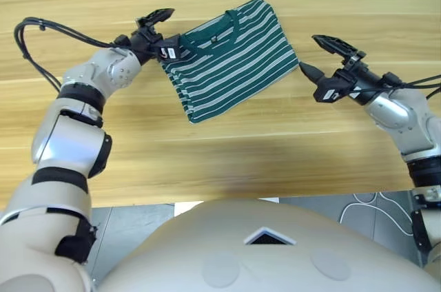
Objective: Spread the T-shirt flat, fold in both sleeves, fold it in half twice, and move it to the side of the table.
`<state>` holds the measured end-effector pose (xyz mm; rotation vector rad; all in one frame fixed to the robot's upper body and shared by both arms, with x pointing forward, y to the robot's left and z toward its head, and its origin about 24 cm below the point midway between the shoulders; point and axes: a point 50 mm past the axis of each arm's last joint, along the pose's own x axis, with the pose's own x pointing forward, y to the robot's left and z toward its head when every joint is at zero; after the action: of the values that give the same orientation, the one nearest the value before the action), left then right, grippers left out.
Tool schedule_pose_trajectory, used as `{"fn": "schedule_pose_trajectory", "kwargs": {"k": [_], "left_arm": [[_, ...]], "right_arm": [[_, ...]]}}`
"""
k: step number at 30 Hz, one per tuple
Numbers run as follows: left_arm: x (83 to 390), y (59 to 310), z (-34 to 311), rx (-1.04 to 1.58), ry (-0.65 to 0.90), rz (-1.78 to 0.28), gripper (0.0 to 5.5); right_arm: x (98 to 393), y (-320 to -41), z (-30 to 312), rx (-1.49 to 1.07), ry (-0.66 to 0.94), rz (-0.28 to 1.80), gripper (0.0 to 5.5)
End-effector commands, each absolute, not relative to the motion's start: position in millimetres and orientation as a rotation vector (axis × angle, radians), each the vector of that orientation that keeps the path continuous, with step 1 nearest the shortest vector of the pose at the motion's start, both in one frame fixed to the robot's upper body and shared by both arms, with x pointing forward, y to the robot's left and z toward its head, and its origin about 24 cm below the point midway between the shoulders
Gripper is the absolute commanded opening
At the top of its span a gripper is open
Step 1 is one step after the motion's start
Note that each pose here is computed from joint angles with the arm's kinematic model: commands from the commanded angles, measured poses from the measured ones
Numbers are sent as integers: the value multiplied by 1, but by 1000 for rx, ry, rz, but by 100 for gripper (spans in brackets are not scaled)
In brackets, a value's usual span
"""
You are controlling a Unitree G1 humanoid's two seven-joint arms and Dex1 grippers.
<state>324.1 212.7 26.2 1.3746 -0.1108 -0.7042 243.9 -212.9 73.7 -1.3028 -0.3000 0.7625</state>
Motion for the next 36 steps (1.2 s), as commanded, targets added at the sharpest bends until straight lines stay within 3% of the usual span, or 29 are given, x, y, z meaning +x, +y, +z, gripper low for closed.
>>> {"fn": "schedule_pose_trajectory", "kwargs": {"k": [1,5,9,17,24,28,33,36], "left_arm": [[280,217,-4,1322,-68,-904,309],[233,209,-13,1222,-91,-992,309],[205,205,-5,1206,-64,-1042,309],[151,192,73,992,-216,-1001,309],[173,193,106,977,-355,-859,309],[226,178,97,1100,-421,-875,309],[297,145,62,1164,-353,-1015,309],[318,120,50,1203,-316,-1085,309]], "right_arm": [[245,-207,70,-1320,-305,787,323],[242,-200,68,-1325,-319,816,323],[243,-198,74,-1338,-343,814,323],[245,-192,75,-1343,-353,838,323],[248,-190,70,-1317,-343,828,323],[249,-186,65,-1301,-345,824,323],[246,-186,64,-1288,-354,810,323],[243,-184,63,-1269,-359,811,323]]}}
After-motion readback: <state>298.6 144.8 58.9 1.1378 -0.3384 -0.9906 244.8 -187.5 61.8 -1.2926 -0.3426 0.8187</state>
